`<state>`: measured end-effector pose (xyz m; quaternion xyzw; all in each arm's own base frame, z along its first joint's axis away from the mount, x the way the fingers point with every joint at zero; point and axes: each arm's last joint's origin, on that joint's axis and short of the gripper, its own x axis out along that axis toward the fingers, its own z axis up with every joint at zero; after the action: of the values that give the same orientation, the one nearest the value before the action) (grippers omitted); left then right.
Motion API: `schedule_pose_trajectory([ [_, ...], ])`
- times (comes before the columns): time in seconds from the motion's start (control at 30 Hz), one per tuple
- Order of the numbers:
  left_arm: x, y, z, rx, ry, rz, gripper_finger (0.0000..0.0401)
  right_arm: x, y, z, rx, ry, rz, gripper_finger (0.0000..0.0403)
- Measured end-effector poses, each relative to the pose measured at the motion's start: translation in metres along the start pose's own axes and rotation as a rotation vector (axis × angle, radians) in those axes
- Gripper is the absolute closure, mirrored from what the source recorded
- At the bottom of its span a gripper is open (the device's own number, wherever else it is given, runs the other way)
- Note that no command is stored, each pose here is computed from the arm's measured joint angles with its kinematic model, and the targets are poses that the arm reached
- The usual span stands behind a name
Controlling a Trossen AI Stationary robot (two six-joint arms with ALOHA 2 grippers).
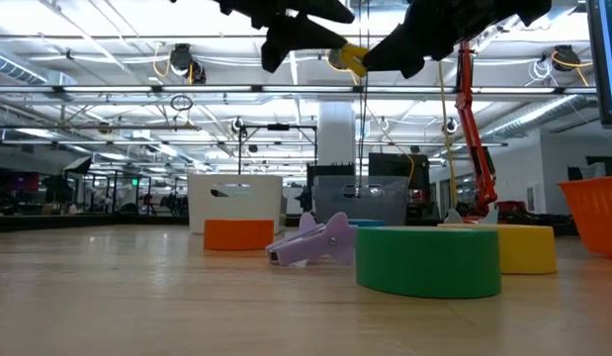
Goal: Pick and place Stapler, Stapler remover, tape
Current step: Put the yellow stapler into the white bin
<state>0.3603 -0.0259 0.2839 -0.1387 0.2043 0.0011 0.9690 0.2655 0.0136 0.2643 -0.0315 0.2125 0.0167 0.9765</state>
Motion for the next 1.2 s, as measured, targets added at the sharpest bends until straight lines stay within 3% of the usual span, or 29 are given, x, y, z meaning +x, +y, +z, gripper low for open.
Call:
schedule_pose_trajectory([
  [0.27,-0.008,0.000,0.011,0.072,0.163,0.136,0.0249,0.000,-0.001,0.002,0.001,-0.017,-0.032,0.0332],
  [0.4,-0.011,-0.002,0.021,0.084,0.122,0.160,0.0249,0.000,-0.001,0.002,0.001,-0.018,-0.023,0.0331],
  [1.2,-0.009,-0.010,0.016,0.087,0.146,0.141,0.0246,0.000,-0.001,0.002,0.002,-0.015,-0.022,0.0329],
])
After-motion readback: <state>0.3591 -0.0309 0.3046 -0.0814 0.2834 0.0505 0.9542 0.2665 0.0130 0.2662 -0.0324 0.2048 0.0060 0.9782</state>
